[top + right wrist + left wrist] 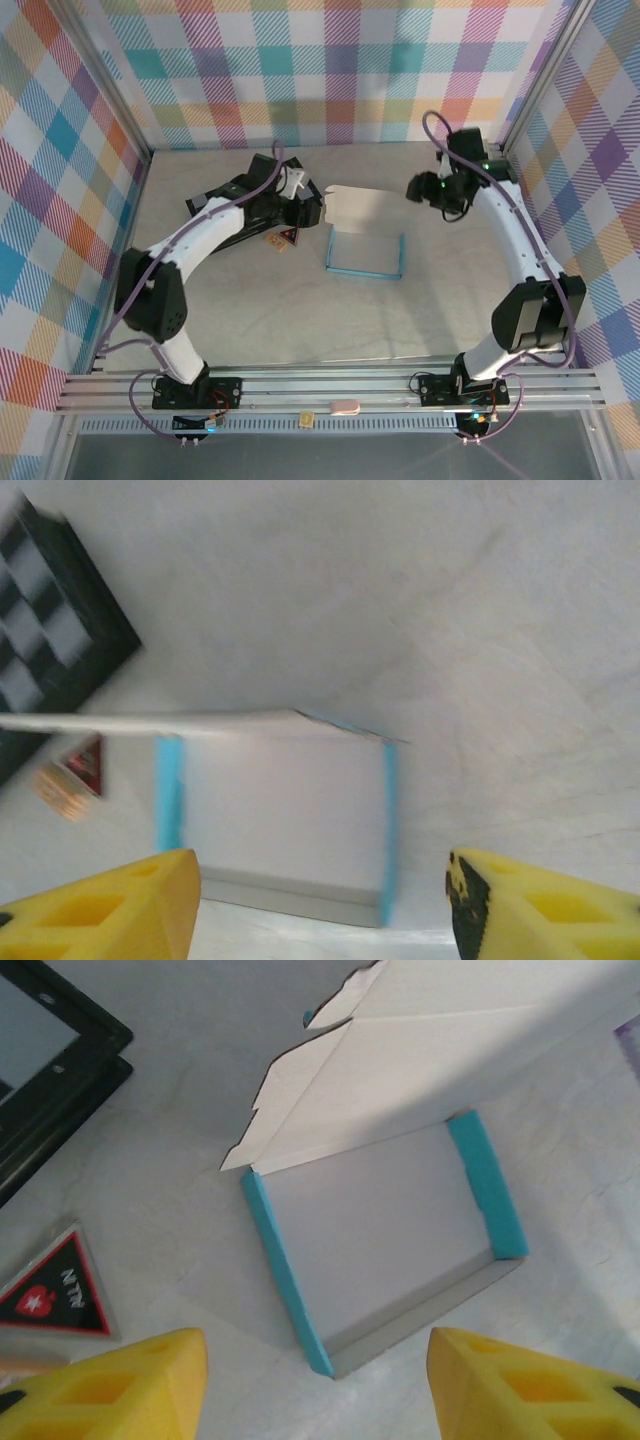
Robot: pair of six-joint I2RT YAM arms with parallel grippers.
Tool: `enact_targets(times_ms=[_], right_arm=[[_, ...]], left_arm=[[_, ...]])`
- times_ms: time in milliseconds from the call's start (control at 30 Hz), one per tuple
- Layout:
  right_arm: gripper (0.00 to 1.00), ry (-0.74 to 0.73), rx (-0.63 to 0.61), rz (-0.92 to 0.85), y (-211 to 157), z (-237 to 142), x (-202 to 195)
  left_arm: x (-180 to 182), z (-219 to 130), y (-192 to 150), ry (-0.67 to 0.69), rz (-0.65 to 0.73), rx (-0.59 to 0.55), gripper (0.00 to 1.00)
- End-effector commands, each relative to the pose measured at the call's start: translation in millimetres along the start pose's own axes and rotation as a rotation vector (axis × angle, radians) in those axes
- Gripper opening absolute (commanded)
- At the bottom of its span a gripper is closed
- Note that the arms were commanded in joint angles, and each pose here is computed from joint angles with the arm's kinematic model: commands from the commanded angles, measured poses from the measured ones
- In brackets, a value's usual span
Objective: Fold the paper box
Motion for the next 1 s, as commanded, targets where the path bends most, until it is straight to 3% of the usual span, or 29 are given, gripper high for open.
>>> enact_targets(times_ms=[0, 567, 967], right_arm=[[0.63, 0.07, -0.041, -0.251, -12.9, 13.2, -6.0], [0.54, 0.116, -0.004, -0.329, 1.8, 70.1, -24.4], [0.32, 0.15, 0.018, -0.314, 7.2, 81.4, -22.2]], left_arm=[[2.4, 13.3, 14.8, -0.036, 0.094, -0.015, 0.59], [16.9, 73.4, 44.5, -0.114, 0.059, -0.025, 0.55], [6.8, 83.9, 43.5, -0.101, 0.056, 0.004, 0.27]])
Point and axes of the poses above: each hand's point on the last joint's axis, 136 mm out from that joint toward the fingers, its own z axis out along the fingers, its own x axis along the line the jaws close on, y = z × x, the point moved 9 cm from there along -z, back along the fingers, and after that the axes turned 8 degrees about -z, right-handed, at the moved point
